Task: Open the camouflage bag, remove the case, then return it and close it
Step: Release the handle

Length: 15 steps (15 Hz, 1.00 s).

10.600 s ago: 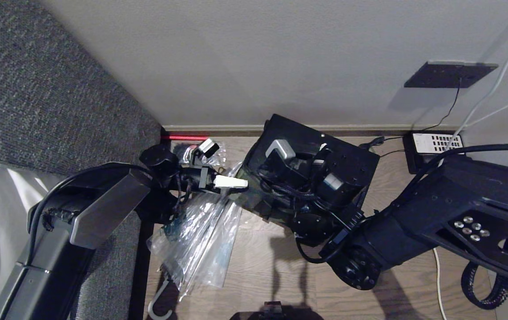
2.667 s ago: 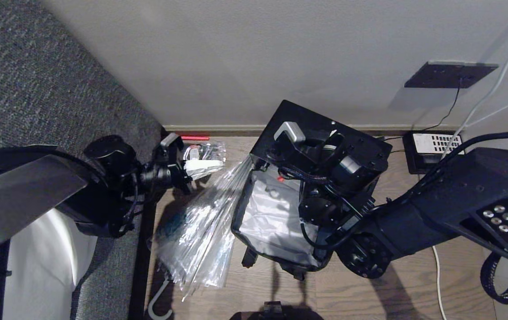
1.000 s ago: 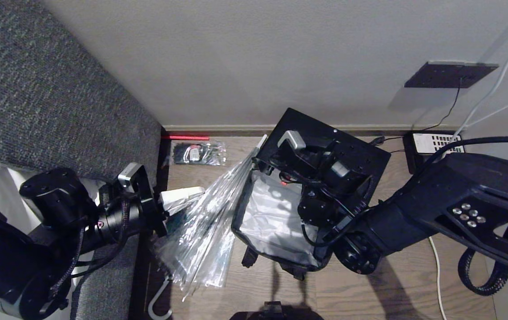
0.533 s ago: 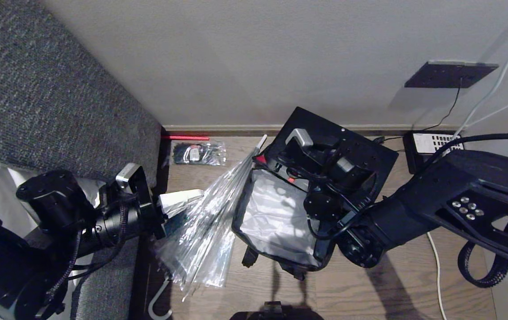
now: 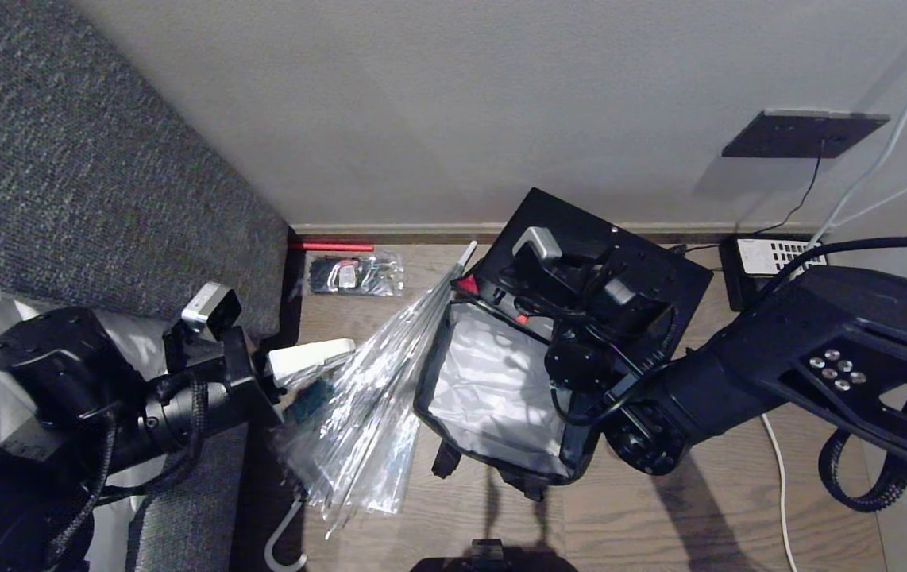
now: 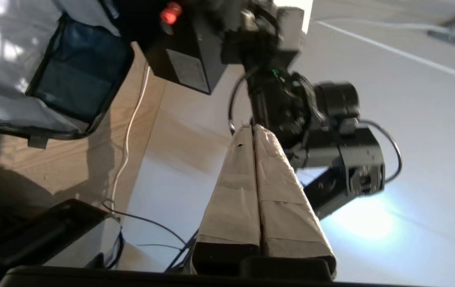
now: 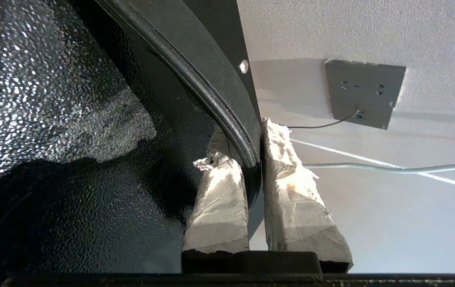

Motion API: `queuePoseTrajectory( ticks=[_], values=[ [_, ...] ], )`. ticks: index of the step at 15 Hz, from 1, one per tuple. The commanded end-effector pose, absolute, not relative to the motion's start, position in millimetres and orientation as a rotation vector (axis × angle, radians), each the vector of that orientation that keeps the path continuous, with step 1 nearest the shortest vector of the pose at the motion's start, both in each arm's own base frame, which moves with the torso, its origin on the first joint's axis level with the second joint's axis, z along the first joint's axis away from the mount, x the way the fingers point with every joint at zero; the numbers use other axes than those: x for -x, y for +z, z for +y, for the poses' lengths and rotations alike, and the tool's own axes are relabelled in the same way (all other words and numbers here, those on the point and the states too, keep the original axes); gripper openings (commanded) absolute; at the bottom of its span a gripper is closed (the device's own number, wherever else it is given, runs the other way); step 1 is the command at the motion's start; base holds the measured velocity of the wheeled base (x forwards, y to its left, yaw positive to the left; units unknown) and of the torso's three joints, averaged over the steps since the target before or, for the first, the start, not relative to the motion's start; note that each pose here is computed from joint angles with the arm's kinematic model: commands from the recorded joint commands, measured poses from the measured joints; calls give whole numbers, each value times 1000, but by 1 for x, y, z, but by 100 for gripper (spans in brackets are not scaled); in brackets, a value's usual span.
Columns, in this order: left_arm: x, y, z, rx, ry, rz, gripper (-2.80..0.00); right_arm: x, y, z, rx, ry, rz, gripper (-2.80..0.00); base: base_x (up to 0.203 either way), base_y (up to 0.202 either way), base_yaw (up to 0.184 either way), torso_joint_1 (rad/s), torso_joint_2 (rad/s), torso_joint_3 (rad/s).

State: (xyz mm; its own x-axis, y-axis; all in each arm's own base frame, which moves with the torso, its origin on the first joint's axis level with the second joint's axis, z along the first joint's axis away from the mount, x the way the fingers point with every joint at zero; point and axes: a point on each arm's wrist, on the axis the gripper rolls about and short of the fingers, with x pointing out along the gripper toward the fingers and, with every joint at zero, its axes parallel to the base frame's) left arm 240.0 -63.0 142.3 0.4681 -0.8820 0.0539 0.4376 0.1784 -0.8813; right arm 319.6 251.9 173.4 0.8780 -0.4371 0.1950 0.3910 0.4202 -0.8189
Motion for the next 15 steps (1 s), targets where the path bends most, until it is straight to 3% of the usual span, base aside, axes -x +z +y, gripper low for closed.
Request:
queuePoseTrajectory(
  ticks=[1, 5, 10, 15],
  values=[
    [-227, 154, -60, 982, -1028, 500, -280, -319, 174, 252, 1010, -526, 53, -280, 0, 0, 0, 0, 0, 0],
    [-177, 175, -47, 938, -1053, 393, -280, -320, 184, 252, 992, -538, 36, -280, 0, 0, 0, 0, 0, 0],
    [-106, 179, -15, 926, -926, 227, -280, -320, 190, 253, 988, -544, 29, -280, 0, 0, 0, 0, 0, 0],
    [-12, 176, -18, 837, -1062, 170, -280, -318, 193, 252, 984, -545, 27, -280, 0, 0, 0, 0, 0, 0]
  ],
)
